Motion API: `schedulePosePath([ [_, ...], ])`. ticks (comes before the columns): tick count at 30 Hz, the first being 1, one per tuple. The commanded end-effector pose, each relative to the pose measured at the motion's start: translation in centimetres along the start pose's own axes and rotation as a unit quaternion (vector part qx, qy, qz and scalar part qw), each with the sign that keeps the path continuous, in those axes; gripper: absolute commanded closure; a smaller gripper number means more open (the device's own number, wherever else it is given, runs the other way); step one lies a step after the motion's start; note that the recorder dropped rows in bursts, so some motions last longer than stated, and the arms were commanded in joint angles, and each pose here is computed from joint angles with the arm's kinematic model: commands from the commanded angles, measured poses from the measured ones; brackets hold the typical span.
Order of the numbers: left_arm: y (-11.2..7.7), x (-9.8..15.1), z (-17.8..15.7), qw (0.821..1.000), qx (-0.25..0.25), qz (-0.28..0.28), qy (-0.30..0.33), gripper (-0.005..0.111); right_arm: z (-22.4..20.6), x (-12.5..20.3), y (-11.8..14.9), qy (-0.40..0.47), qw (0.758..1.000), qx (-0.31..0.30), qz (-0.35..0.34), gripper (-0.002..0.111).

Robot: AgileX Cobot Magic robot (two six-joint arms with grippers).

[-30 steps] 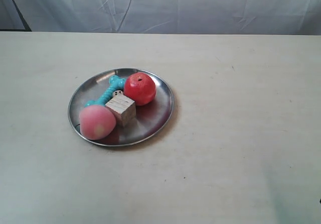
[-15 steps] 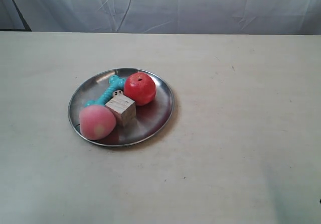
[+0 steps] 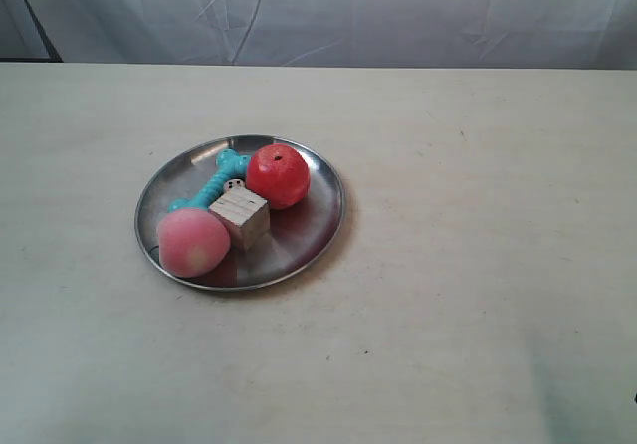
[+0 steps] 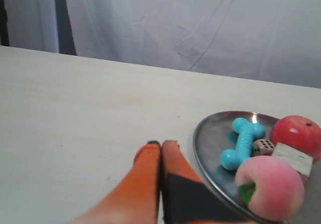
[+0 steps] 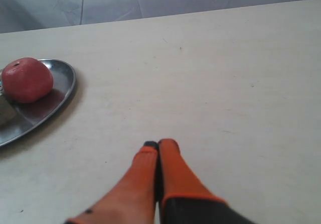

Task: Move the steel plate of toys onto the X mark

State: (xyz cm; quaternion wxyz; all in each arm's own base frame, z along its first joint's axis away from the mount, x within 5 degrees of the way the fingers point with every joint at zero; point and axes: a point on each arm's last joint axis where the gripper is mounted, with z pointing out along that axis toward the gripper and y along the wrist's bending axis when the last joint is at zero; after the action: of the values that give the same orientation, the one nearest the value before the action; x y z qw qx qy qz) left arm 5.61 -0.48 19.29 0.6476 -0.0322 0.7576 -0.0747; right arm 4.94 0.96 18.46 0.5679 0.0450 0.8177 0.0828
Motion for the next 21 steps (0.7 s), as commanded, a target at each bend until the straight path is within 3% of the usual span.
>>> schedulePosePath([
  [1,0.42,-0.1,-0.08,0.999,-0.034,0.009,-0.014,0.106,0.03,0.1,-0.04,-0.004,1.0,0.001,0.001,0.108],
  [8,0.83,-0.18,-0.12,0.997,-0.071,0.005,-0.021,0.106,0.03,0.1,-0.04,-0.004,1.0,0.001,0.001,0.108],
  [21,0.83,-0.12,-0.12,0.997,-0.071,0.004,-0.018,0.106,0.03,0.1,-0.04,-0.004,1.0,0.001,0.001,0.108],
])
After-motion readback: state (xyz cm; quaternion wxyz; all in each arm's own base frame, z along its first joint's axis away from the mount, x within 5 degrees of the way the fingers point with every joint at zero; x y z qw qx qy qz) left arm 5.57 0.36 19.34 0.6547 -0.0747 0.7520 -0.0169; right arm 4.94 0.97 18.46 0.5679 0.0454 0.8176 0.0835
